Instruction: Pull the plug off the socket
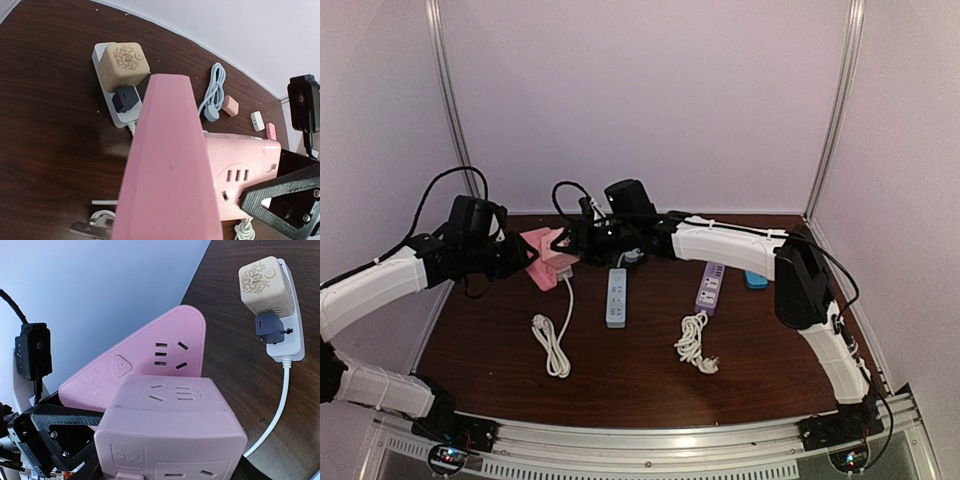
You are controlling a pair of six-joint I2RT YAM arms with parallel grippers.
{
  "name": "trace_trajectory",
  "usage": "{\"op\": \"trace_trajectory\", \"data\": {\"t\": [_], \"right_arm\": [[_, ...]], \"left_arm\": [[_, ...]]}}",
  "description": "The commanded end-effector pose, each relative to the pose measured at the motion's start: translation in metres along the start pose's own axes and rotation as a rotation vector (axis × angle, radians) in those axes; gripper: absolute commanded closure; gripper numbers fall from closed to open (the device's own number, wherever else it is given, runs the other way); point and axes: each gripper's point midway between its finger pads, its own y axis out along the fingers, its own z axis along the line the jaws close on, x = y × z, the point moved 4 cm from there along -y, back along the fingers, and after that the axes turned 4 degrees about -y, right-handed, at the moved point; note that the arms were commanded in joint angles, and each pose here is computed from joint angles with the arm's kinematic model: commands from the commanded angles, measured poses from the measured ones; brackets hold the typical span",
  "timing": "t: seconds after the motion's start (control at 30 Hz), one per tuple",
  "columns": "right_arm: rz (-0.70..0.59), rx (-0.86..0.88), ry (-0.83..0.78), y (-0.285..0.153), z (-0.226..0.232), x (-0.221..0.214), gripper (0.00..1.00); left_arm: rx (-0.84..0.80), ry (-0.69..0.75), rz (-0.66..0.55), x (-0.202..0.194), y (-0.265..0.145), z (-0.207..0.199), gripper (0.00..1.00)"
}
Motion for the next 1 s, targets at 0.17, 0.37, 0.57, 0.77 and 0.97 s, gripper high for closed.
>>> {"op": "trace_trajectory", "data": {"t": [0.17, 0.37, 0.57, 0.77, 0.97], "right_arm": [[-0.053, 0.088, -0.068, -0.021, 0.052, 0.027, 0.97], [-0.056, 0.079, -0.078, -0.028, 0.053, 0.029, 0.97], [-0.061, 0.084, -0.078, -0.034, 0.056, 0.031, 0.98], [-0.073, 0.087, -0.070, -0.037, 0.058, 0.035, 0.99], [-0.081, 0.064, -0.073, -0.043, 0.052, 0.035, 0.99]], "left_arm": [[0.292, -0.044, -0.147, 0.023, 0.008, 0.038, 1.00], [0.404, -0.025, -0.149, 0.030, 0.003, 0.060, 1.00], [0.449, -0.004, -0.160, 0.037, -0.002, 0.069, 1.00], [0.485, 0.006, -0.139, 0.039, 0.004, 0.070, 1.00], [0.408, -0.004, -0.160, 0.041, 0.006, 0.066, 1.00]]}}
